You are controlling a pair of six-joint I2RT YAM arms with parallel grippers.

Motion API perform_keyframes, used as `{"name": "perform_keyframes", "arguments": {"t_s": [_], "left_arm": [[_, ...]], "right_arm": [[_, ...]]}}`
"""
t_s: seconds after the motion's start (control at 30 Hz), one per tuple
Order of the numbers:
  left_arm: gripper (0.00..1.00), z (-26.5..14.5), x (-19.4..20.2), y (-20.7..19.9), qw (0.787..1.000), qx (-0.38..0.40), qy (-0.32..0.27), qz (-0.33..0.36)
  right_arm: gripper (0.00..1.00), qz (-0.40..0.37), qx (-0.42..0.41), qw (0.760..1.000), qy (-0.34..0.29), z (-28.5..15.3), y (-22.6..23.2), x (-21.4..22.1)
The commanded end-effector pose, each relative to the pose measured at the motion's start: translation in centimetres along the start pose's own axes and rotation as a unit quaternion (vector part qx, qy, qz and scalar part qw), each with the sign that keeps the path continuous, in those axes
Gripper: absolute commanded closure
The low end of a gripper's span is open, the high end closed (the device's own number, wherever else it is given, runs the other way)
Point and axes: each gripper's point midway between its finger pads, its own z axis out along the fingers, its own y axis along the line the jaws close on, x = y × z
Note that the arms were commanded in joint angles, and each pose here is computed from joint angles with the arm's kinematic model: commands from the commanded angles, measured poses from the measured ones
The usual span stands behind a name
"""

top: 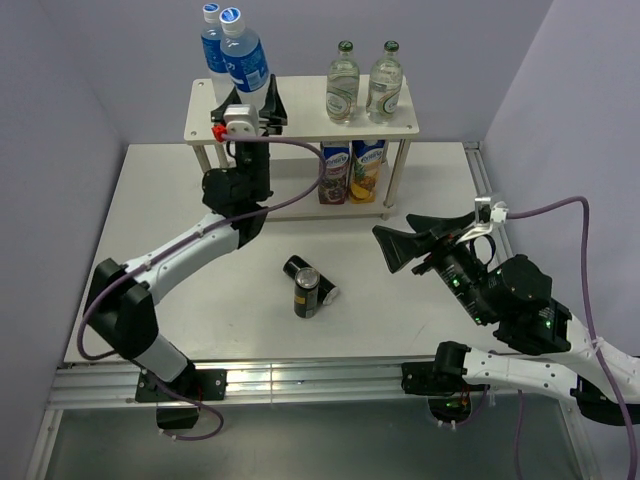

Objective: Place and organize the beverage onto the shelf

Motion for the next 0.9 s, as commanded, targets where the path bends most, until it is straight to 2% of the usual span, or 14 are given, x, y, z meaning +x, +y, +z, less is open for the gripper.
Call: {"name": "perform_keyframes", "arguments": {"t_s": [0.0, 0.43, 0.87], "left_arm": [[1.00, 2.1, -6.7, 1.2, 0.987, -0.012, -0.145, -0.072], [1.00, 3.7, 0.8, 1.0, 0.992, -0.009, -0.110, -0.062], [1.00, 3.1, 5.5, 2.1, 0.998, -0.026, -0.062, -0.012]], "right_arm": [[0.00, 0.003, 0.012, 0.999, -0.033, 0.0, -0.5, -1.3], [0.00, -0.042, 0.039, 0.997, -0.045, 0.2, -2.1, -0.5], [0.00, -0.059, 0.044, 0.996, -0.049, 0.5, -2.5, 0.1]]}}
